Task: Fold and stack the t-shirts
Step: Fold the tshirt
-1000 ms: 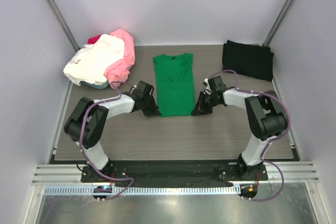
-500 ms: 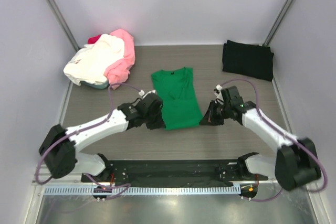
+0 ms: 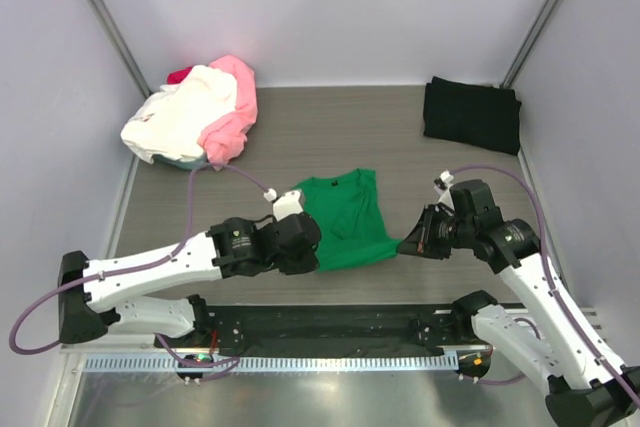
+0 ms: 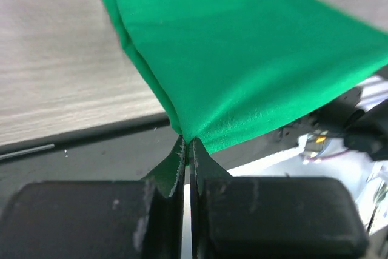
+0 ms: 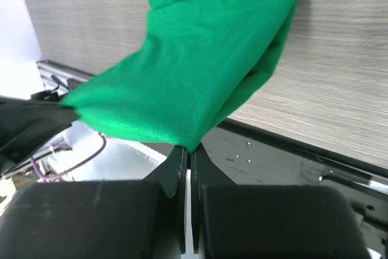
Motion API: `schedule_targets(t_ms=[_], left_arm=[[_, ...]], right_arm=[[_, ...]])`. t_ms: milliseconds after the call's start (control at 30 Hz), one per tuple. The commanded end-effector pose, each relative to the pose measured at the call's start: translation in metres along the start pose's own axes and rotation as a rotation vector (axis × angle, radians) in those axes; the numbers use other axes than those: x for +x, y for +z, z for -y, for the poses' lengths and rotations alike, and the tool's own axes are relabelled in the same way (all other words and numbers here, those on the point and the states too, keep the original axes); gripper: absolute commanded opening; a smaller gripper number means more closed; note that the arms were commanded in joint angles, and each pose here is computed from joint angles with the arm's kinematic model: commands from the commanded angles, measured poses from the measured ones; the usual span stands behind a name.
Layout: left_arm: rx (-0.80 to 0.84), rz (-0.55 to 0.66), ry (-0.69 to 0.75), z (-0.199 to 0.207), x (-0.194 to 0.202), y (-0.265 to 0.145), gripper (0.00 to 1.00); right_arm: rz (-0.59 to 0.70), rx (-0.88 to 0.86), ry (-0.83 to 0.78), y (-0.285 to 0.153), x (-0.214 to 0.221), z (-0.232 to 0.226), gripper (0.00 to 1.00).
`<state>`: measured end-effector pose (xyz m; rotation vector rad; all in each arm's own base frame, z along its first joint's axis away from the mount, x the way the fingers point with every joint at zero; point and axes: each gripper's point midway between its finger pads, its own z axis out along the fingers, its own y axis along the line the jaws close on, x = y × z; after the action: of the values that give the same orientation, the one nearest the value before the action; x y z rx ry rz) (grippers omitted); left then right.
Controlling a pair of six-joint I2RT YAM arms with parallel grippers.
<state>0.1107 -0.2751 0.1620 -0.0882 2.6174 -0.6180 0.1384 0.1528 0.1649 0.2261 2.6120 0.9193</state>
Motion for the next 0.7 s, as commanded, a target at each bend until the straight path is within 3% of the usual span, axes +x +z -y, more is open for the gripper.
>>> schedule_targets(t_ms=[0,267,667], left_arm=[[-0.101,0.119,0.022,-0.009,-0.034,-0.016,0.00],[-0.170,0.144,0.061,-0.009,-0.070,-0.010,0.00],[-0.222,0.127,-0.017,-0.042,-0.130,0.011,0.01]], right_arm=[[0.058,0.072,-0.027,-0.010,-0.024,-0.004,0.01],[0.104,0.169,-0.106,-0.003,-0.079,-0.016,0.01],[0.056,0.235,-0.176,0.041,-0.141,-0.029,0.01]])
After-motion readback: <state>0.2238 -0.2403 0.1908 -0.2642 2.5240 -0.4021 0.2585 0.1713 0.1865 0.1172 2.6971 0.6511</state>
